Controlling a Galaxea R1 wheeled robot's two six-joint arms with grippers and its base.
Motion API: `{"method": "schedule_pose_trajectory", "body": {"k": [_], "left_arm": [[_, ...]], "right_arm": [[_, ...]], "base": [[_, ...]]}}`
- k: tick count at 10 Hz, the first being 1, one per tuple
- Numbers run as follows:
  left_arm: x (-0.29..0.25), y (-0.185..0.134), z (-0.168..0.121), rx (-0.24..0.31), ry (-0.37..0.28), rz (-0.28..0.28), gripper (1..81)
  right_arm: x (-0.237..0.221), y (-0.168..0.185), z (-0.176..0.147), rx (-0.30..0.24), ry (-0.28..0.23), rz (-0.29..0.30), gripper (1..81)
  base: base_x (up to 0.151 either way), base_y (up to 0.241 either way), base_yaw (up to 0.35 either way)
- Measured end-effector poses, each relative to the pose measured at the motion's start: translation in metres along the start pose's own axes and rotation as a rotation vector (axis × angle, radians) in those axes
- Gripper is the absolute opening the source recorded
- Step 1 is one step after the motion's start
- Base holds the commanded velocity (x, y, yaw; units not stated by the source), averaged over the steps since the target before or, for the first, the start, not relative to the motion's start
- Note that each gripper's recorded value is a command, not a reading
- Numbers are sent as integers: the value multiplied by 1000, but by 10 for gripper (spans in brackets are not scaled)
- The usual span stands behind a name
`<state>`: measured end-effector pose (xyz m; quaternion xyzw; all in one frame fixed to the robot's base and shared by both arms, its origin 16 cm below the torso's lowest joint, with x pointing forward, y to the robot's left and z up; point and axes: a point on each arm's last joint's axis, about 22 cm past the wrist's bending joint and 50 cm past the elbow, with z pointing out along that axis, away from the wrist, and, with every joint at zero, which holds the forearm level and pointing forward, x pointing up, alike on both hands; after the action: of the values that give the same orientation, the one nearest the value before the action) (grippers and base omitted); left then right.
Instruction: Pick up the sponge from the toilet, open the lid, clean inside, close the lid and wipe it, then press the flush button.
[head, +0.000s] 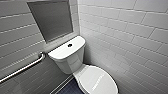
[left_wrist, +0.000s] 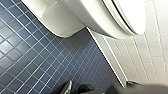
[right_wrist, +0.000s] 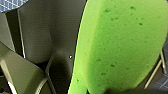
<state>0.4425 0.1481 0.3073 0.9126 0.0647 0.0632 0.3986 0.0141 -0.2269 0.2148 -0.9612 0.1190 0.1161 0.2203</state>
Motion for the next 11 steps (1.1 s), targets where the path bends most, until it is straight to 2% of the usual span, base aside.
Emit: {"method": "schedule_pose_trajectory", "body": {"k": [3, 5, 8, 11], "left_arm": [[9, 21, 16, -34, -17, -11, 811], [8, 28, 22, -46, -35, -13, 811], [22, 54, 46, -84, -77, 26, 811], [21, 80, 76, -121, -146, 66, 811]], "right_arm": [[-1, 1, 2, -5, -1, -15, 10], [-3, -3, 5, 0, 8, -4, 10], [-12, -2, 4, -4, 48, 46, 10], [-33, -3, 3, -6, 84, 123, 10]], "base": [[0, 0, 0], [0, 0, 0], [0, 0, 0], [0, 0, 0]]}}
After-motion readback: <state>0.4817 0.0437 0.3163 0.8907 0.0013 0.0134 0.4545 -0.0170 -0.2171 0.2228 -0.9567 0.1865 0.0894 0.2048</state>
